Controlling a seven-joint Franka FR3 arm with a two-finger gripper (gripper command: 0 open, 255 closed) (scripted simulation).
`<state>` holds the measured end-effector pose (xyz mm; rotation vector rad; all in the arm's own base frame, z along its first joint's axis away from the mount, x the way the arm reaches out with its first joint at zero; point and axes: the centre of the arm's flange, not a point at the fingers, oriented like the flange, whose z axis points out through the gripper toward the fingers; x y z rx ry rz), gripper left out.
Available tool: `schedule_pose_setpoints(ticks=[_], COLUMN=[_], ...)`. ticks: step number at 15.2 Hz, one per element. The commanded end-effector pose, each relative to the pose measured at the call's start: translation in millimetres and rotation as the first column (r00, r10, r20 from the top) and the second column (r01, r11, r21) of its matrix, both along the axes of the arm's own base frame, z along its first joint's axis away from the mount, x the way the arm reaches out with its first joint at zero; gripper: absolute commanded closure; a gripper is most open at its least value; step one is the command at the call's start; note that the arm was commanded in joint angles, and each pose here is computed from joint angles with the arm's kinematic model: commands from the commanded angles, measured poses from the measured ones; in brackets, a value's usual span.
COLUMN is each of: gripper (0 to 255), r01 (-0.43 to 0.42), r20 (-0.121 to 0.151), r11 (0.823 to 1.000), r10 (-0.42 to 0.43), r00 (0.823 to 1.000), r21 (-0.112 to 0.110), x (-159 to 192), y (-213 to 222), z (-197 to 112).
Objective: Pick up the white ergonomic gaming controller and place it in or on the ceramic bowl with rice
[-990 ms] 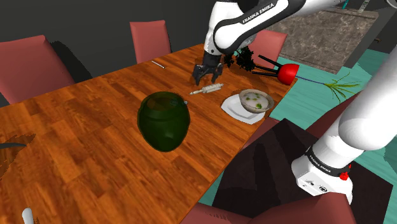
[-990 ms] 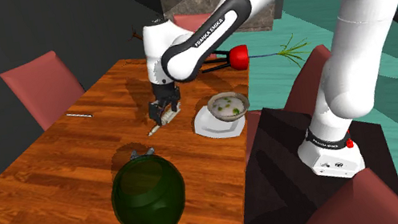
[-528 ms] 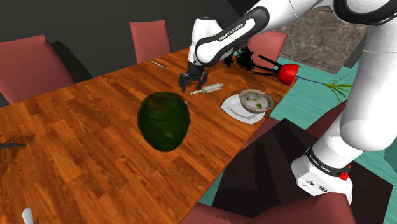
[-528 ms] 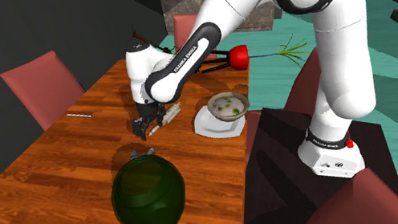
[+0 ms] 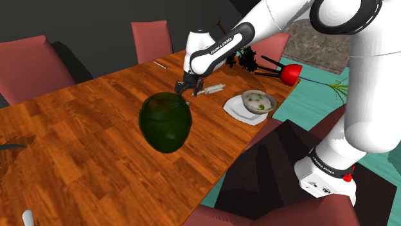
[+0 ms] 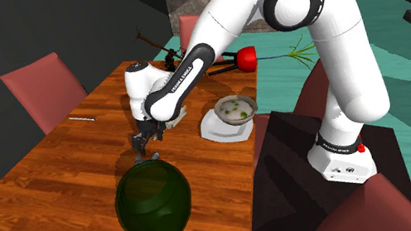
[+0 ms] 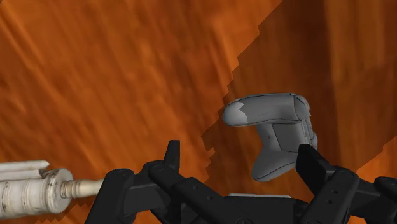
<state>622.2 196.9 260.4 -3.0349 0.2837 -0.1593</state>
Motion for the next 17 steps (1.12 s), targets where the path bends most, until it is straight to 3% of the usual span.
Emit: schedule_pose_setpoints(ticks=[1,10,11,17], gripper=[0,0,255,255], r01=[0.0,0.0,0.0,0.0], r20=[0.0,0.0,0.0,0.0], r11=[1.0,1.0,1.0,1.0], r10=[0.0,0.0,0.0,0.0], r00=[1.0,1.0,1.0,1.0], r21=[0.0,0.0,0.0,0.0], x=[2.2,3.2,3.2,3.2], y=[0.4,1.1,1.1,1.1], z=[-10.6,-18.8,-18.8,-18.8])
